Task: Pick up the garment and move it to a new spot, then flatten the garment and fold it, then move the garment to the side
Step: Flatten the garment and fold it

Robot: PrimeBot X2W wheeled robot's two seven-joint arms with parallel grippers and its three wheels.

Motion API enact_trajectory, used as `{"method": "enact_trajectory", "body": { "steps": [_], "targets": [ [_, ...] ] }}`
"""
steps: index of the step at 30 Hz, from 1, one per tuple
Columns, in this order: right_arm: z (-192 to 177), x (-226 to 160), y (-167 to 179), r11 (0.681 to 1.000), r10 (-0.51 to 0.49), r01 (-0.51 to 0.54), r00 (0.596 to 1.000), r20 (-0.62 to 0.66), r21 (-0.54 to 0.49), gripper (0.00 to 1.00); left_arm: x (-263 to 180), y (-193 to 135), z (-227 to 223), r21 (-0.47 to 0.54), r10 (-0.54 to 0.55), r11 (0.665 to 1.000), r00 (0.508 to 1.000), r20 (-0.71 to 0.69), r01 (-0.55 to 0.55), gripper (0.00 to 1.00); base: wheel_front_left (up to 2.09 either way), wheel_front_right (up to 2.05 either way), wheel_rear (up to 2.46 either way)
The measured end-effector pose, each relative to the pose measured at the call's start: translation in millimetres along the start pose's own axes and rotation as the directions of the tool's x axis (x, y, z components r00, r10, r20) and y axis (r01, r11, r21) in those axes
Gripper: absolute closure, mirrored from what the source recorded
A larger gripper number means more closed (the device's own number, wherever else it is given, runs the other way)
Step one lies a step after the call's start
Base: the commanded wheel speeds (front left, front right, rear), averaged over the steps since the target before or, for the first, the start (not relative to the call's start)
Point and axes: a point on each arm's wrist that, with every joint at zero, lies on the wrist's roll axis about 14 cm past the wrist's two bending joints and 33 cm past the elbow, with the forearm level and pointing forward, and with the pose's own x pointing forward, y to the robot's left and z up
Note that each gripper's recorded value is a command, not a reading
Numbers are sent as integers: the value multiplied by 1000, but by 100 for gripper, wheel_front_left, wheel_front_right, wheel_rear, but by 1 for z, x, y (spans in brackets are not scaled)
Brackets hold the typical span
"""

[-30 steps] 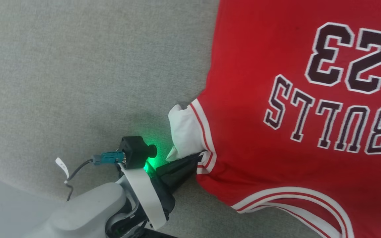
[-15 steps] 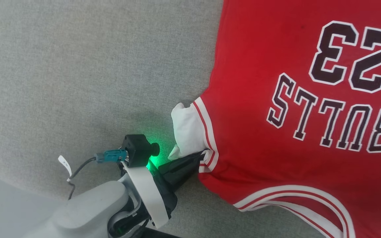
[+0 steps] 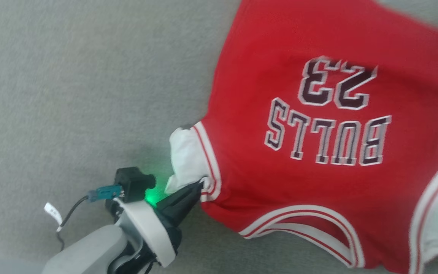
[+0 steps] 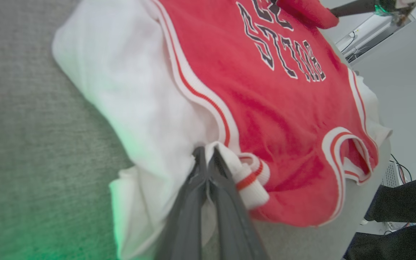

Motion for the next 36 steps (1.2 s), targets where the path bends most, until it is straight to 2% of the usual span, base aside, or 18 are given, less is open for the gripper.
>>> {"method": "enact_trajectory", "body": {
  "steps": [6, 13, 19, 24, 28, 29, 31, 32, 33, 36],
  "targets": [
    [-69, -49, 14, 999, 42, -44, 997, -71, -25, 100, -4, -6, 6, 34, -8, 999, 1000, 25, 7, 100, 0, 0, 0],
    [-150, -84, 41, 994, 101, -95, 987, -123, 52, 100, -5, -17, 13, 56, -33, 998, 998, 53, 30, 100, 0, 0, 0],
    [-220, -100, 88, 977, 203, -181, 954, -219, 116, 100, -5, -20, 16, 62, -43, 997, 997, 64, 39, 100, 0, 0, 0],
    [-238, -101, 109, 969, 236, -209, 943, -235, 135, 100, -2, -20, 15, 58, -48, 997, 997, 61, 45, 100, 0, 0, 0],
    [-239, -99, 119, 963, 255, -228, 942, -220, 143, 100, -2, -21, 13, 62, -51, 997, 997, 52, 48, 100, 0, 0, 0],
    [-235, -98, 118, 965, 247, -223, 949, -197, 140, 95, -2, -21, 13, 64, -52, 997, 997, 50, 48, 100, 0, 0, 0],
    [-224, -98, 113, 970, 224, -205, 963, -151, 130, 62, -3, -21, 13, 67, -51, 997, 997, 49, 48, 100, 0, 0, 0],
    [-218, -99, 109, 974, 208, -193, 970, -127, 119, 28, -4, -21, 13, 68, -50, 997, 997, 50, 47, 100, 0, 0, 0],
    [-211, -100, 105, 978, 191, -180, 977, -99, 107, 0, -4, -21, 14, 69, -49, 997, 997, 52, 45, 100, 0, 0, 0],
    [-191, -106, 95, 984, 158, -156, 987, -19, 92, 0, -6, -20, 17, 67, -45, 997, 997, 64, 41, 100, 0, 0, 0]
  ]
}}
